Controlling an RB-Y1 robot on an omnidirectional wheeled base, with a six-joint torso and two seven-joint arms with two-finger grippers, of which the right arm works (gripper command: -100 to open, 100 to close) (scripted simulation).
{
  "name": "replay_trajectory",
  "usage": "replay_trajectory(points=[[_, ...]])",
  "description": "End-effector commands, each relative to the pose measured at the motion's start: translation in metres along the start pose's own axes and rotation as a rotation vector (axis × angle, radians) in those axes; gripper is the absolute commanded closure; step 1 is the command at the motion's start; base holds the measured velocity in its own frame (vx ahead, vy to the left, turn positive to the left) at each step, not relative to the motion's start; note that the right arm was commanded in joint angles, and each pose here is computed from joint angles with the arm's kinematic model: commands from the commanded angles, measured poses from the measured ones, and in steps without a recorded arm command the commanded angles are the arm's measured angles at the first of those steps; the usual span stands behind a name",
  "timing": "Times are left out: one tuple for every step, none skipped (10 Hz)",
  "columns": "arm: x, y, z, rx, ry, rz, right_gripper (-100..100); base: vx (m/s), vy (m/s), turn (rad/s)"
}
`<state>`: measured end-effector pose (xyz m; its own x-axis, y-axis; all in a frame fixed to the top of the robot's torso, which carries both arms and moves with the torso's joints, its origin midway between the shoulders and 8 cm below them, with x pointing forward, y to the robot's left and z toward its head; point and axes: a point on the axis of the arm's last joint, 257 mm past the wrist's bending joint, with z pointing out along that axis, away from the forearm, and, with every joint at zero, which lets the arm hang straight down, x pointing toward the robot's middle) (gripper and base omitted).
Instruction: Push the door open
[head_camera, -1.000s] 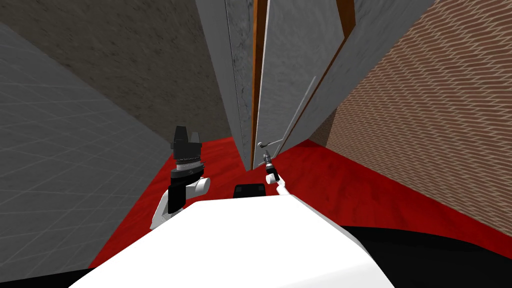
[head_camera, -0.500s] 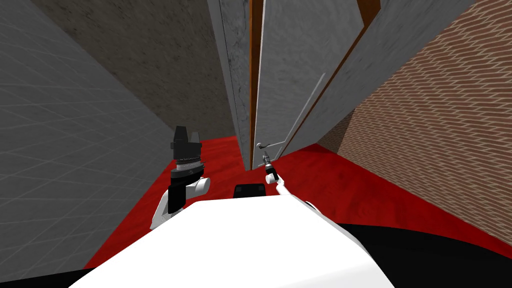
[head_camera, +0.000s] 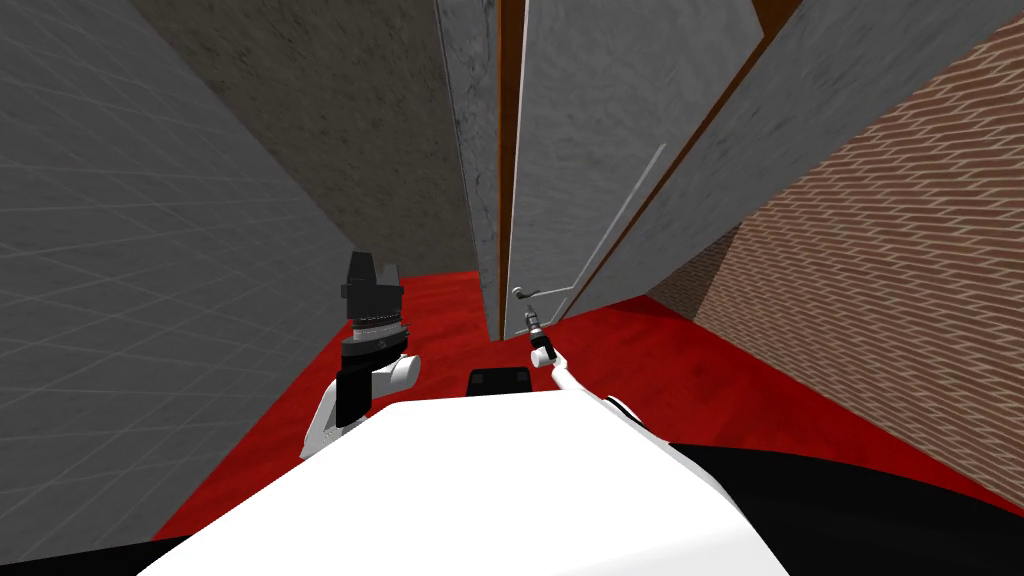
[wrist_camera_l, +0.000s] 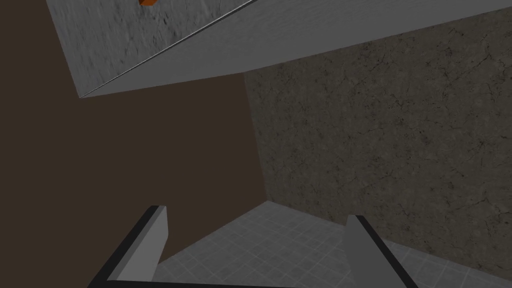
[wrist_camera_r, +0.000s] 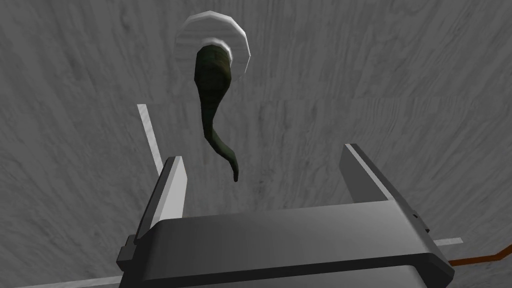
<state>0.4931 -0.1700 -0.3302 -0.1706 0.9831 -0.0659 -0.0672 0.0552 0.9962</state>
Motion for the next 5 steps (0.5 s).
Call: replay_trajectory(points=[[0.0, -0.007, 0.0009, 0.016, 0.004, -0.01, -100, -0.018, -0.162, 0.155], [0.0, -0.012, 0.0012, 0.027, 0.006, -0.017, -100, -0.003, -0.139, 0.195], [0.0, -0.017, 0.0015, 0.037, 0.009, -0.023, -100, -0.01, -0.152, 0.186], [0.0, -0.02, 0.0017, 0.044, 0.01, -0.027, -100, -0.016, -0.156, 0.128], [-0.001, -0.024, 0.0019, 0.054, 0.012, -0.034, -100, -0.023, -0.149, 0.185]])
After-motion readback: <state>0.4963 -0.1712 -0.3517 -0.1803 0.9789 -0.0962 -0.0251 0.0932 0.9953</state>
